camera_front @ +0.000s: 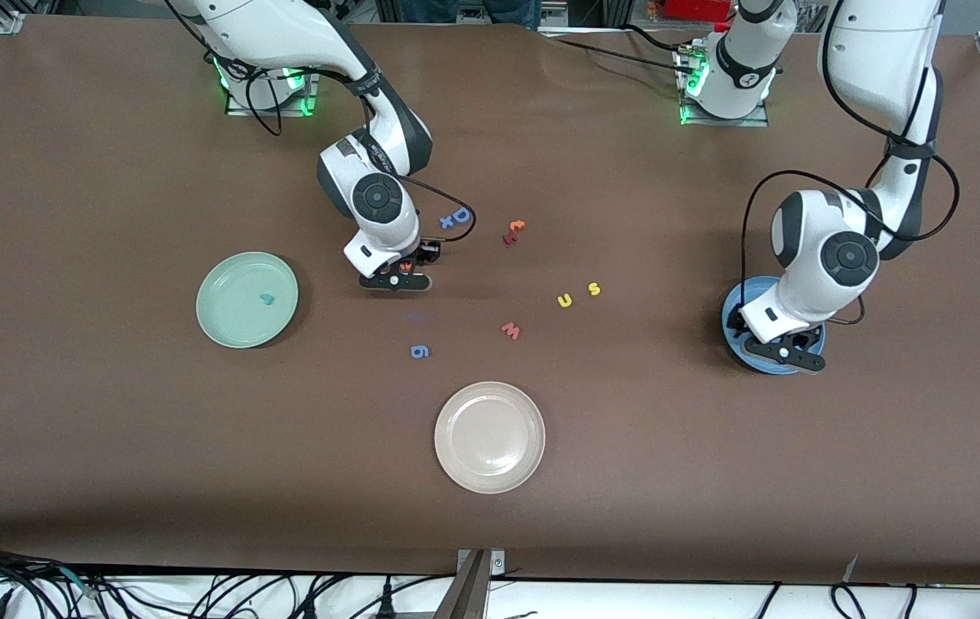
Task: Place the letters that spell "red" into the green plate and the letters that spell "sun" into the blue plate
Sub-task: 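Put the green u on the blue plate while the right gripper grasps 'e', then place the orange e on the green plate while the left gripper grasps 's'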
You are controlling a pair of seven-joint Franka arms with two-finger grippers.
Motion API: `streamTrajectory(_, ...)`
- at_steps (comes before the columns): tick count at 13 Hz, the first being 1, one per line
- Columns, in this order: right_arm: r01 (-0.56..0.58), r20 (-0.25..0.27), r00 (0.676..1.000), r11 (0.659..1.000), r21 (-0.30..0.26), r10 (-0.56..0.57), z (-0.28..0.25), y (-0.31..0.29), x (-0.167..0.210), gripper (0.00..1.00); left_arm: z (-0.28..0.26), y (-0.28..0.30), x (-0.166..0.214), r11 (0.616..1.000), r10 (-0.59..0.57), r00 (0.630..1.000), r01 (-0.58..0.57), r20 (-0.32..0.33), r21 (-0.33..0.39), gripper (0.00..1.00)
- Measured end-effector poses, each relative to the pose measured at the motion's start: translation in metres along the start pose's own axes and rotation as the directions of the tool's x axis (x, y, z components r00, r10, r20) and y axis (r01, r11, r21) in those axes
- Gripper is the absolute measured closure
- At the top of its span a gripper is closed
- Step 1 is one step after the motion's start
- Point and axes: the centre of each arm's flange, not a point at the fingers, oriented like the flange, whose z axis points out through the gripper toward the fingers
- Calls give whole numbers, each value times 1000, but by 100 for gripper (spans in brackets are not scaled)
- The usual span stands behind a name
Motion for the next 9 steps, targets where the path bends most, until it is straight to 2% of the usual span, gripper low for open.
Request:
streamTrajectory(1,1,-3,1000,1000,3,-1,-1,-1,0,56,-10,27,7,1000,-21,1000,21,-18,-18,0)
streamTrajectory(2,1,-5,1000,1000,4,-1,-2,-1,0,70,-17,61,12,998,-46,999,46,-27,-34,0)
streamTrajectory(3,1,-5,1000,1000,4,-1,-2,-1,0,72,-20,97,14,996,-73,997,72,-29,-47,0)
streamTrajectory(6,-6,-12,1000,1000,4,6,-5,3,4,72,-25,191,9,976,-208,978,206,-15,-72,0)
streamTrajectory(9,11,-25,1000,1000,-12,-12,-31,26,23,72,-23,235,1,911,-403,915,403,19,-85,0)
